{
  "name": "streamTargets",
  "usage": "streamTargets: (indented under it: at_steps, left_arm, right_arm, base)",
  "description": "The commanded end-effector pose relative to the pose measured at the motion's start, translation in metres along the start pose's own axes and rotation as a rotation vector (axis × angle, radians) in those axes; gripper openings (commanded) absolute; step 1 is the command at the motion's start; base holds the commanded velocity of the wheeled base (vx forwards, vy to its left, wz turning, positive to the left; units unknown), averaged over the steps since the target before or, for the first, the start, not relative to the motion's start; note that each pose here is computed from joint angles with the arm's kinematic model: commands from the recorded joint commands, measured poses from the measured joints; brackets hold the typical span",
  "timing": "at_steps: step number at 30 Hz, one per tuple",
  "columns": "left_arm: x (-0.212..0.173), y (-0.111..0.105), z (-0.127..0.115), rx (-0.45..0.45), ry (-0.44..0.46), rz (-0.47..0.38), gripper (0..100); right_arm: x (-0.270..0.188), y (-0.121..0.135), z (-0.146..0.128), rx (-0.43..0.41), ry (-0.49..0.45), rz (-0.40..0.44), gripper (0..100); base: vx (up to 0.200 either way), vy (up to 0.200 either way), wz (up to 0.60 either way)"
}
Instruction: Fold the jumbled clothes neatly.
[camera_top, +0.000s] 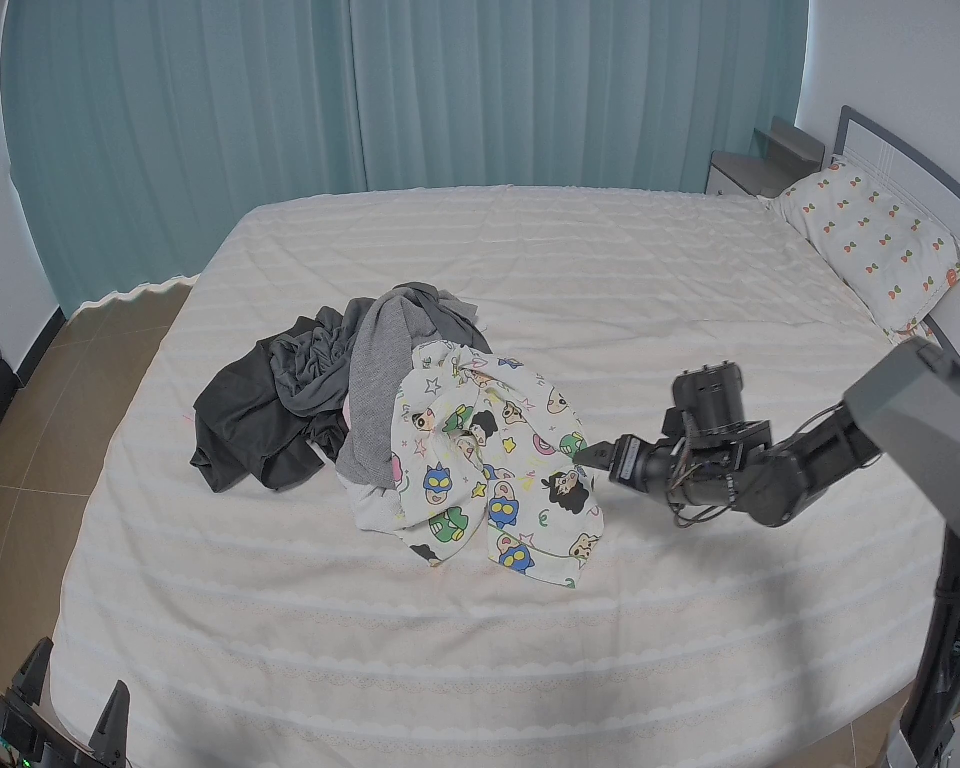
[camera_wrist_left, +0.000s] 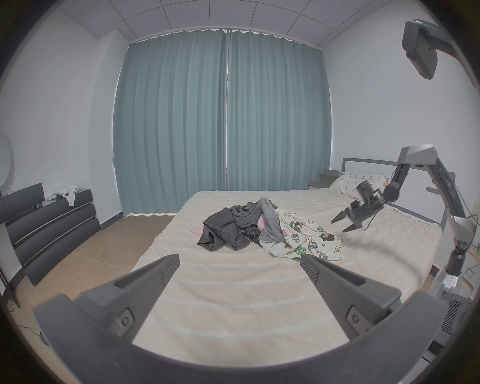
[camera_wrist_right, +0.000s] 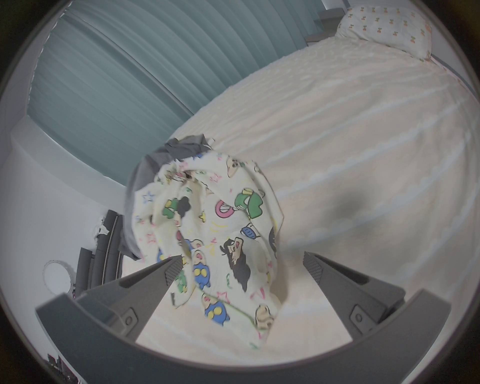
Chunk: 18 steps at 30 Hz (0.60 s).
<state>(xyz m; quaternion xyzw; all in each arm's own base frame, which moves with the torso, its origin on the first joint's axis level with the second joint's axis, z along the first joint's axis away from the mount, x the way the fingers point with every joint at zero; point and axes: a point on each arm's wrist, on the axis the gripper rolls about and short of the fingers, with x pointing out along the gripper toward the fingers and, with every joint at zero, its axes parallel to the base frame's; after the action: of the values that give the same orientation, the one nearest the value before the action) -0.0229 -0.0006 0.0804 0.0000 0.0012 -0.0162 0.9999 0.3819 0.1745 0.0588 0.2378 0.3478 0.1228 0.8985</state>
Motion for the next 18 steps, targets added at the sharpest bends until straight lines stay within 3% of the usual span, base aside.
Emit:
streamTargets:
  at_steps: [1, 8, 15, 18]
  left_arm:
    - [0.000, 0.000, -0.004, 0.000, -0.001, 0.000, 100]
    - [0.000, 0.000, -0.004, 0.000, -0.001, 0.000, 100]
    - [0.000, 0.000, -0.004, 0.002, -0.002, 0.000, 100]
    - [0.000, 0.000, -0.004, 0.002, -0.002, 0.000, 100]
  right_arm:
    - [0.046, -0.009, -0.036, 0.004, 0.073, -0.051, 100]
    - [0.041, -0.004, -0.039, -0.002, 0.066, -0.051, 100]
    - [0.030, 0.027, -0.044, -0.032, 0.055, 0.022, 100]
    - [0.038, 0.028, -0.050, -0.041, 0.059, 0.022, 100]
  base:
    - [0.000, 0.000, 0.00]
    - [0.000, 0.000, 0.00]
    - [0.000, 0.000, 0.00]
    - [0.000, 0.000, 0.00]
